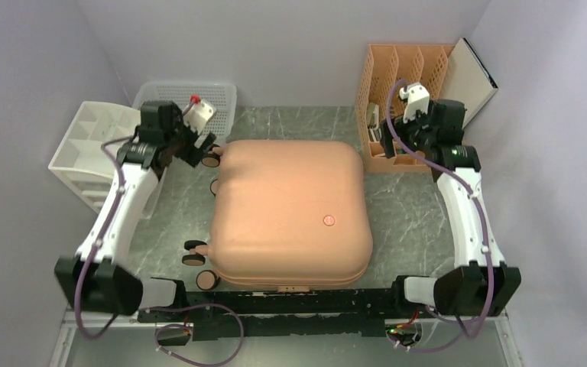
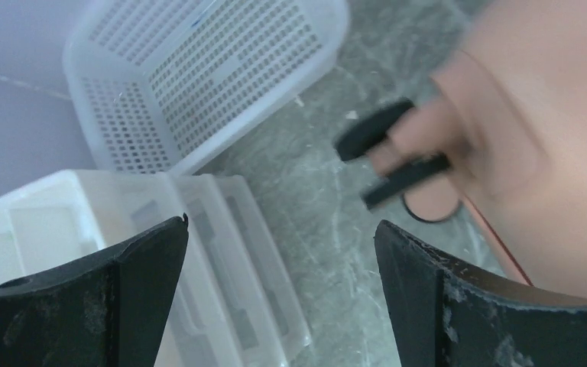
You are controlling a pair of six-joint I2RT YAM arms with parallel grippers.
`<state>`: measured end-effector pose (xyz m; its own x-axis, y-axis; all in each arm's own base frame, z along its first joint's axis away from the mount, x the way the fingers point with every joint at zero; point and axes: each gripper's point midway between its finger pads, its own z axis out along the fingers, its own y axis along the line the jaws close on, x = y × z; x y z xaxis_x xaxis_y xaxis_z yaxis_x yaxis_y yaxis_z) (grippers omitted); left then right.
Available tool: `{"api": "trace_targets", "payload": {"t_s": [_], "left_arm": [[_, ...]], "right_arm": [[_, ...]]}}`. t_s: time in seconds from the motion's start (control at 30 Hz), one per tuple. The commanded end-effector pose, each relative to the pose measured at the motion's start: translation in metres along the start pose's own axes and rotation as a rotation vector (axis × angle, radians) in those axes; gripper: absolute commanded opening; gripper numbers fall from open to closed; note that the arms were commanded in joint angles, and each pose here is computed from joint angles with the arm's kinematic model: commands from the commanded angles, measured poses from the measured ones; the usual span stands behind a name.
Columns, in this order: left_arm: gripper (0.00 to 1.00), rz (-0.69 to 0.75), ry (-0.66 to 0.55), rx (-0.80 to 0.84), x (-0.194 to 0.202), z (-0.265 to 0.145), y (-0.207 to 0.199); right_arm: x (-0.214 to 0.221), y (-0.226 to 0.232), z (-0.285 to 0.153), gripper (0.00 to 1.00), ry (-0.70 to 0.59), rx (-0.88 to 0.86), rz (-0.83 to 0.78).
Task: Open, take out, and arrange the luggage
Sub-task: Move the distractor to the corner of the board.
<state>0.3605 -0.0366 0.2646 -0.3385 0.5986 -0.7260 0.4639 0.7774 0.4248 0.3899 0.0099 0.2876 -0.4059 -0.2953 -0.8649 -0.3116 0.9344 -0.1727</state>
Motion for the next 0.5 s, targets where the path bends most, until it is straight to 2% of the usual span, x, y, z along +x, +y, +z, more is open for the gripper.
{"api": "trace_targets", "payload": {"t_s": [0.0,0.07,0.2,0.33,0.47], "left_arm": [[0.97,-0.079,0.055,-0.163,-0.030,0.040,0.063],[0.97,-0.076,0.038,-0.135,-0.057,0.058,0.081],[0.97,0.068,0.137,0.008,-0.061,0.110,0.085],[0.97,0.242,0.296,0.029,-0.029,0.157,0.098],[0.97,0.360,0.399,0.089,0.009,0.178,0.092]], "right_arm": [[-0.019,0.035,-0.029,1.00,-0.137,-0.133,-0.044],[-0.021,0.036,-0.036,1.00,-0.164,-0.120,-0.040],[-0.017,0.036,-0.039,1.00,-0.194,-0.088,-0.023],[-0.009,0.031,-0.038,1.00,-0.197,-0.045,-0.008],[0.003,0.030,-0.035,1.00,-0.196,-0.021,0.001]]}}
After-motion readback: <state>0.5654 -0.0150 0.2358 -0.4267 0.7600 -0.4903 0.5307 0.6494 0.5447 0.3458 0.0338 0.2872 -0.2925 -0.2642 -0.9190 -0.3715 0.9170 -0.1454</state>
